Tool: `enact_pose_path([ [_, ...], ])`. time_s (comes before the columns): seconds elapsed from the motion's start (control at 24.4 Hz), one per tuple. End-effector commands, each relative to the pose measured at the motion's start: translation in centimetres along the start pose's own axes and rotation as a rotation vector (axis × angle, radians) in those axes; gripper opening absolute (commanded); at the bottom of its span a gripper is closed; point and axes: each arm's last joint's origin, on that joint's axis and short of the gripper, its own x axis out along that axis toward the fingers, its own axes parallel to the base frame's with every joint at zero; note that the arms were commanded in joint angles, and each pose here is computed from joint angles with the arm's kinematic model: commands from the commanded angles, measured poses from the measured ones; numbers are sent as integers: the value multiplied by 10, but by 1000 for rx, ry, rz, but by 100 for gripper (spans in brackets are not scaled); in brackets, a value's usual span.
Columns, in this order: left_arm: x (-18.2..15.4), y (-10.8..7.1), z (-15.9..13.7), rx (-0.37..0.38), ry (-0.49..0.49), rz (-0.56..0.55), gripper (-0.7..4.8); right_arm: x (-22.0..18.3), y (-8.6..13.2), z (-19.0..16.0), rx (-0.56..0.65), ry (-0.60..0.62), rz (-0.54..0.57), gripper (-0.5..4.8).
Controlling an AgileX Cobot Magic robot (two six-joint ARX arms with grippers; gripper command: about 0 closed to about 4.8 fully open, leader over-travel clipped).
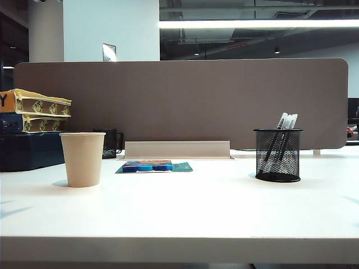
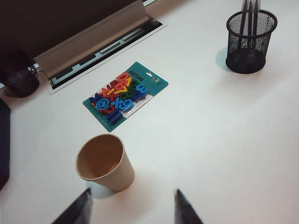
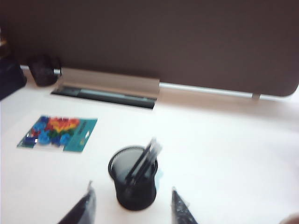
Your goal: Pick up one pen and put it in the pen container.
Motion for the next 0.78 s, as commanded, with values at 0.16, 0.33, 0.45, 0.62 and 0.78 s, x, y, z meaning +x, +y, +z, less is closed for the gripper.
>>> enact_pose_path([
  [0.16, 0, -2, -8, -28, 4, 11, 220, -16, 5, -18, -11, -33, -2, 203],
  [0.33, -3, -7, -29, -69, -9, 13, 220, -29, 8, -32, -12, -38, -3, 203],
  [0.45, -9, -13, -53, -121, -24, 12, 220, -32, 9, -49, 1, 18, -17, 203],
  [0.62, -14, -15, -66, -140, -36, 14, 220, -33, 10, -65, 13, 68, -15, 203],
  [0.78, -18, -18, -76, -162, -55, 17, 220, -37, 11, -76, 18, 90, -14, 203],
])
